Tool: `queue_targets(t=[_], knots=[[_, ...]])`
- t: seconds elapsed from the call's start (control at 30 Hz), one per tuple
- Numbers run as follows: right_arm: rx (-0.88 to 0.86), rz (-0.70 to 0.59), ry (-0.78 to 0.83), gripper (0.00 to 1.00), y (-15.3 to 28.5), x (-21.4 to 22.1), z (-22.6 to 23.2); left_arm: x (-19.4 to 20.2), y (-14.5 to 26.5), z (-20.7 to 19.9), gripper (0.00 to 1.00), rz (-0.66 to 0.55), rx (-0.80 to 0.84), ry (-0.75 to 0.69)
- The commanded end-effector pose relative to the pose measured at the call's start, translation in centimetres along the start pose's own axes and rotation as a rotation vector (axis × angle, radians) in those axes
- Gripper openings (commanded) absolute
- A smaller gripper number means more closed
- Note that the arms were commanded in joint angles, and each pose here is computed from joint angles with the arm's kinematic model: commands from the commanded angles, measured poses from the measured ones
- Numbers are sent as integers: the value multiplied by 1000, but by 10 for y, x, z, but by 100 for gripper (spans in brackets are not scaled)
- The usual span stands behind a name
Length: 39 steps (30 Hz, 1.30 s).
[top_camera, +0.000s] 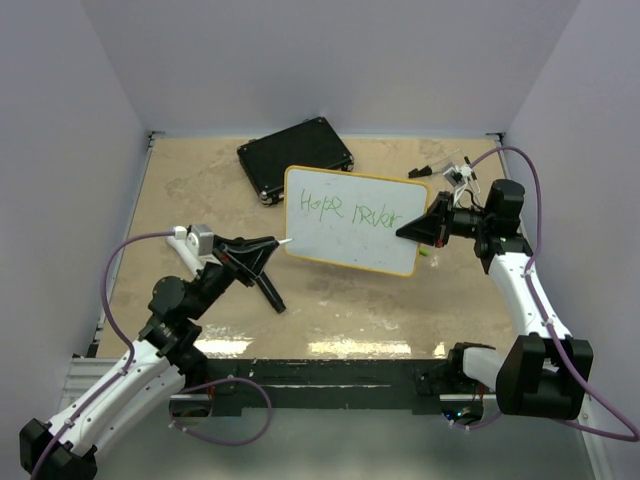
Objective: Write a sentence on the whiteboard
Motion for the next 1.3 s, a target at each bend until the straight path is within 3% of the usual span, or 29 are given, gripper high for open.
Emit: queue_targets(t=[0.0, 1.27], knots=[[-57, 12, 82, 0, 3, -6, 12, -8, 1, 2, 0, -51, -16, -4], [-63, 14, 90, 0, 3, -4, 13, -3, 3, 0, 0, -14, -22, 60]])
Point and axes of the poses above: each gripper's point midway between its finger pads, its own y axis back along the fingers, its own z axis along the line the jaws close on, x = y × z, the point moved 7 cm from there along y, back along the fingers, and after that the axes turned 15 degrees about -y, right-handed, at the moved point
